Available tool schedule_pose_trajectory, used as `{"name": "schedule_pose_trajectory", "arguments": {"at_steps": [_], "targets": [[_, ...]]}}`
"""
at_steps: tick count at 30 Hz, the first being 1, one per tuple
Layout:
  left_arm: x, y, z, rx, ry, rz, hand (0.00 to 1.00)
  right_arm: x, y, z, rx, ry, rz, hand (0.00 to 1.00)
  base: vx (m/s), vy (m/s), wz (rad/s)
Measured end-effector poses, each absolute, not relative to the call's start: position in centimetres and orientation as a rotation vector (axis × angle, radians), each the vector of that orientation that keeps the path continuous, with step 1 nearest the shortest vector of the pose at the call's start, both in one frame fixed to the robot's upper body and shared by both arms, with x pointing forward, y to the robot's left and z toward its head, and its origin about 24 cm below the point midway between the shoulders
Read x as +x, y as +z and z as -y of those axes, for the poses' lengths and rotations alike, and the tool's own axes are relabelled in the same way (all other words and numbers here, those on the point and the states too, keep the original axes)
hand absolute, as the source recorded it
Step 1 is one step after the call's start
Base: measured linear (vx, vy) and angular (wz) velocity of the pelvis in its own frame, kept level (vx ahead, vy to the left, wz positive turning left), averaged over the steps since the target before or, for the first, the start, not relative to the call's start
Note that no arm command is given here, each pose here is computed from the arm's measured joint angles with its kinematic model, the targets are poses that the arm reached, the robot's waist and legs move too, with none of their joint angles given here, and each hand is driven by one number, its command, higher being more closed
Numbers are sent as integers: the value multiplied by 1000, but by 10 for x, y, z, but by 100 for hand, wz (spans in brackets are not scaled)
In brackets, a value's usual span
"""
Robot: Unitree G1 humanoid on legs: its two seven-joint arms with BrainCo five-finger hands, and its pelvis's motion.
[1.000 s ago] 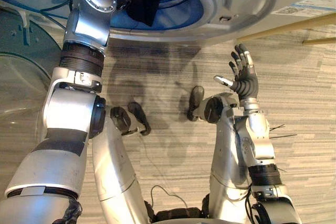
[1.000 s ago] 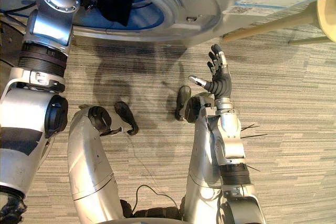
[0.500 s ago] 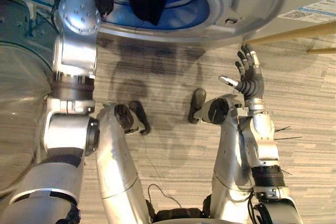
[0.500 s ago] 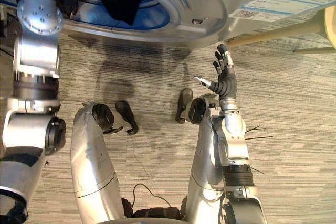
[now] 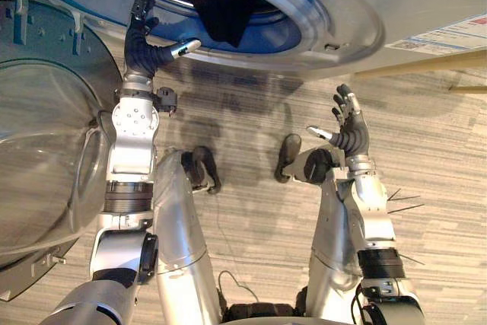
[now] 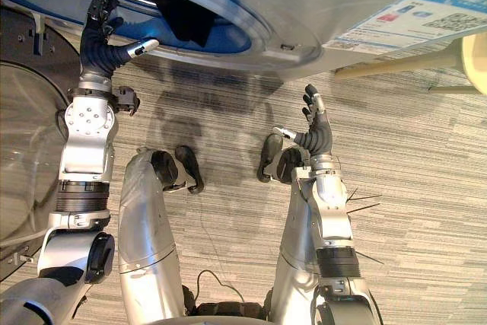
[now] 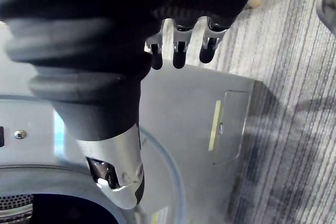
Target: Pick up the laundry basket with both hands and put the clothes into the washing machine.
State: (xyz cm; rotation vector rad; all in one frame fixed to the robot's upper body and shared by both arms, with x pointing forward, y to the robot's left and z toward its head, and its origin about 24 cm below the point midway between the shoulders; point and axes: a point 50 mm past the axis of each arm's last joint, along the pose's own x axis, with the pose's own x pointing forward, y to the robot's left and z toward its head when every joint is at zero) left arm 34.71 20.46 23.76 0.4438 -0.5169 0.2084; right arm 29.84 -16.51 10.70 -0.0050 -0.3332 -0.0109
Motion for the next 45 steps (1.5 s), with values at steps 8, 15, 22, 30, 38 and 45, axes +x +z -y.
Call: {"name": "schedule_pose_trajectory", "arguments": {"at_steps": [8, 15, 22, 30, 38, 45], "targets": [[331, 219, -181, 304, 276, 557, 0, 297, 92, 155, 27, 2, 275, 0, 32, -32, 3], [298, 108, -124, -31, 65, 315, 0, 277, 38, 165, 34, -88, 78, 0, 36, -69, 22], [244, -16, -126, -104, 43, -152, 0, 217, -54, 179, 23, -189, -317, 0, 165, -72, 29], [168, -114, -159, 92, 68, -639, 0, 153, -119, 185, -25, -215, -672, 0, 166, 42, 0], [153, -129, -185, 183, 73, -751, 0, 142, -133, 194, -84, -191, -787, 0, 45, 85, -26], [166, -118, -200, 190, 129, -686, 0, 159, -132, 181, -91, -128, -769, 0, -128, 7, 39]]}}
